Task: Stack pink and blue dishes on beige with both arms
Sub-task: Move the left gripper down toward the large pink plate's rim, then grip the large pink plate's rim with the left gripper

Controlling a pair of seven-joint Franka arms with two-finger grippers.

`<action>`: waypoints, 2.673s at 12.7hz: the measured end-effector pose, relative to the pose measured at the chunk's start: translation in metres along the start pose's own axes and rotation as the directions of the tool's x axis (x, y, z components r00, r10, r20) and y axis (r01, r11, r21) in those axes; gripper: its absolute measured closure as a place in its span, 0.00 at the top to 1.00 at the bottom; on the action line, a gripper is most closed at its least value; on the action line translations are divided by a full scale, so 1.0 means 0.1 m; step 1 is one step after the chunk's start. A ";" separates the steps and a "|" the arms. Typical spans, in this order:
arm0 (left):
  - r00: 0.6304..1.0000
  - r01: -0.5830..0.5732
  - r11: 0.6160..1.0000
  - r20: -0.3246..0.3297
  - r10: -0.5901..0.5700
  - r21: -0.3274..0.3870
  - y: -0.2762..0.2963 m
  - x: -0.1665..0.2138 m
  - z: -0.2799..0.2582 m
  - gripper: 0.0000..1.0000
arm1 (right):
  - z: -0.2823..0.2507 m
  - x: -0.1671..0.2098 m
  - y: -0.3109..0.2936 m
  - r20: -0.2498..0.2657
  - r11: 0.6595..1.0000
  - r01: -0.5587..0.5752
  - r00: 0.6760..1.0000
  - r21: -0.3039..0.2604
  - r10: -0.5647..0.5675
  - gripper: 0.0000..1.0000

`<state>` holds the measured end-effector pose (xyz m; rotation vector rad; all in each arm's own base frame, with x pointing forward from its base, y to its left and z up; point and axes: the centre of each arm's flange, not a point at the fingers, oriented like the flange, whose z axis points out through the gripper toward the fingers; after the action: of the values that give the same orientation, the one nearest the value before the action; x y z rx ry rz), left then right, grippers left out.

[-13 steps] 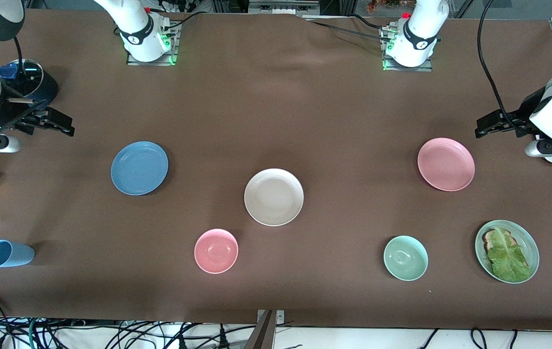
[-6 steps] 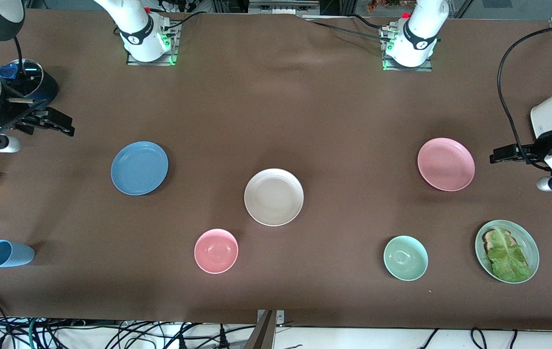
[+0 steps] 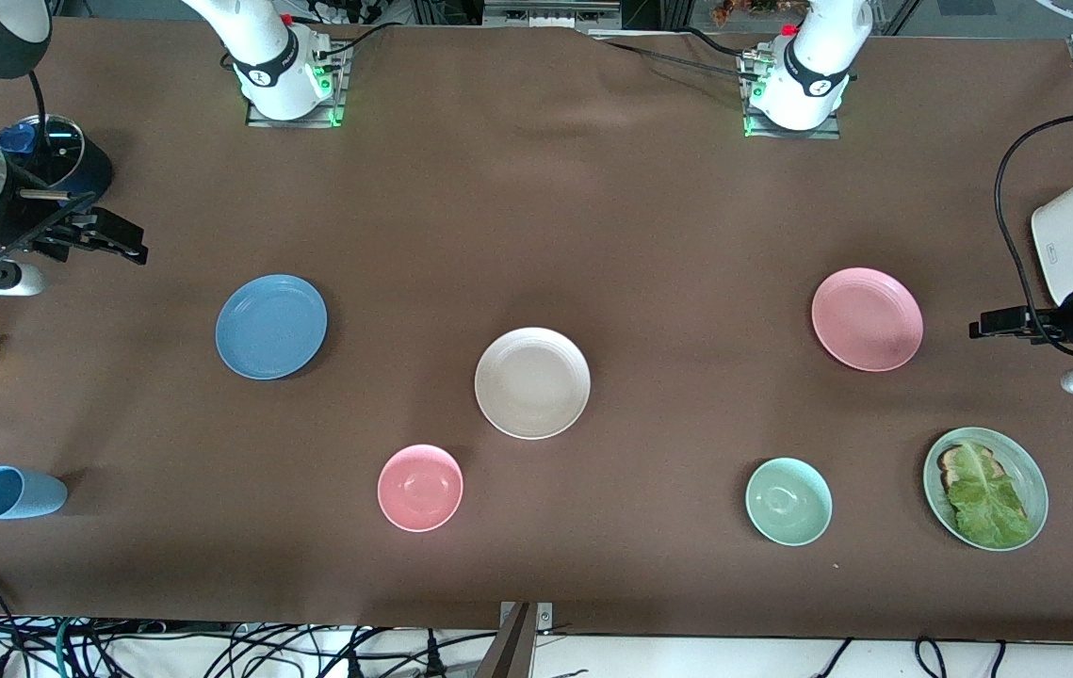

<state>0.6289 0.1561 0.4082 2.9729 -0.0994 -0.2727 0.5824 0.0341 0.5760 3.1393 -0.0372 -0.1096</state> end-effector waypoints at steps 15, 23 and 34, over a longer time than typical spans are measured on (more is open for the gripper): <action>0.972 -0.214 0.969 -0.126 0.198 -0.125 -0.83 -0.04 1.34 1.00 | 0.00 0.00 0.01 0.000 1.000 -0.003 1.000 0.000 0.003 1.00; 0.973 -0.179 0.980 -0.161 0.164 -0.087 -0.55 -0.83 1.72 1.00 | 0.00 0.00 0.02 0.001 1.000 -0.003 1.000 0.000 0.003 1.00; 0.978 -0.091 0.985 -0.199 0.061 -0.149 -0.93 -1.33 2.22 0.97 | 0.01 0.00 0.02 0.001 1.000 -0.004 1.000 0.000 0.004 1.00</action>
<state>0.4622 0.2257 0.2010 2.8123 -0.1604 0.0197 0.5824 0.0320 0.5754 3.1390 -0.0430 -0.1119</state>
